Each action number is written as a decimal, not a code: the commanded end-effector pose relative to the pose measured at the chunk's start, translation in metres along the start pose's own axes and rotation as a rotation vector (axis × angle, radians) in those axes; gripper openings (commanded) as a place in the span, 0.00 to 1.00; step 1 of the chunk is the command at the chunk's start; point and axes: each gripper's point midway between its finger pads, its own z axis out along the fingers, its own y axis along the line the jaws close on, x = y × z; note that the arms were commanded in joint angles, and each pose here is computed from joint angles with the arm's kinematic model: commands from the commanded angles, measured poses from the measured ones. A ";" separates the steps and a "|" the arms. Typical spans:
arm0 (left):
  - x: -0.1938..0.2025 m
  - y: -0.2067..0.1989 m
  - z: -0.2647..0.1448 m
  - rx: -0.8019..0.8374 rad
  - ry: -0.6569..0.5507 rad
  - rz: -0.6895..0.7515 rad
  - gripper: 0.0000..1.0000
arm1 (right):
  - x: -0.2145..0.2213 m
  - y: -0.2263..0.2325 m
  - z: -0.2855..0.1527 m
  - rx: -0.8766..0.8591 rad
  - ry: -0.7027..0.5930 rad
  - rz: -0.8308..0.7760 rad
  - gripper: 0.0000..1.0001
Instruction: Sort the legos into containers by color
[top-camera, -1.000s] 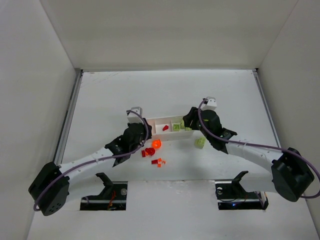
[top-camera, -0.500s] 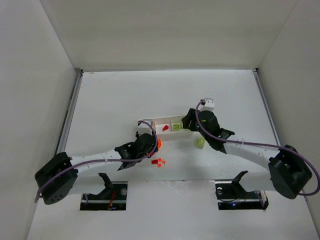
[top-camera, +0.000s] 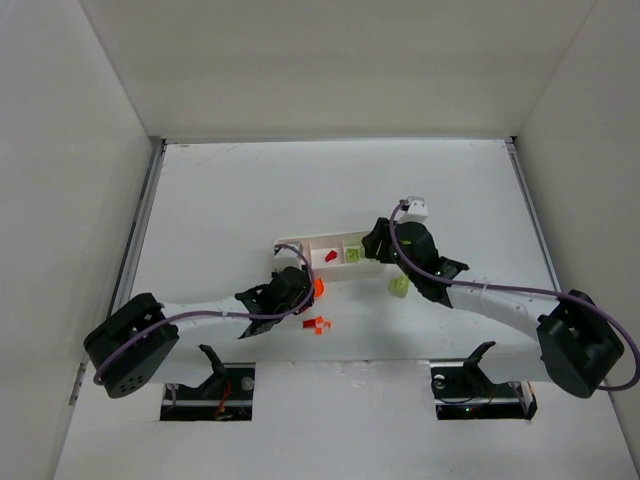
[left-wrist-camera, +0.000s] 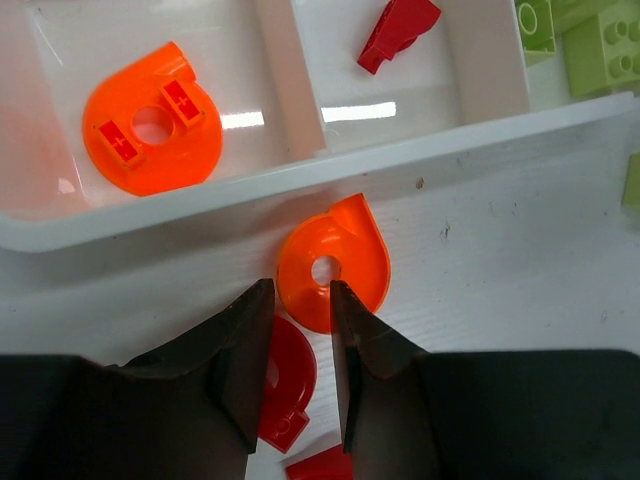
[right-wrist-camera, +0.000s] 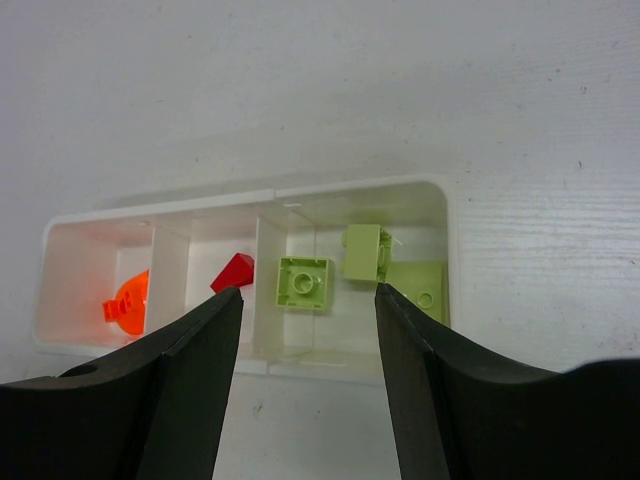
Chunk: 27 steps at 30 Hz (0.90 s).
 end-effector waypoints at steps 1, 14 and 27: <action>-0.009 -0.004 0.004 0.029 -0.032 -0.045 0.26 | -0.020 0.019 0.000 -0.048 -0.061 0.019 0.62; -0.005 0.000 0.014 0.029 -0.040 -0.046 0.13 | -0.018 0.023 -0.001 -0.053 -0.058 0.012 0.62; -0.045 -0.061 -0.025 0.236 -0.149 -0.083 0.04 | -0.032 0.021 -0.015 -0.071 -0.103 0.042 0.61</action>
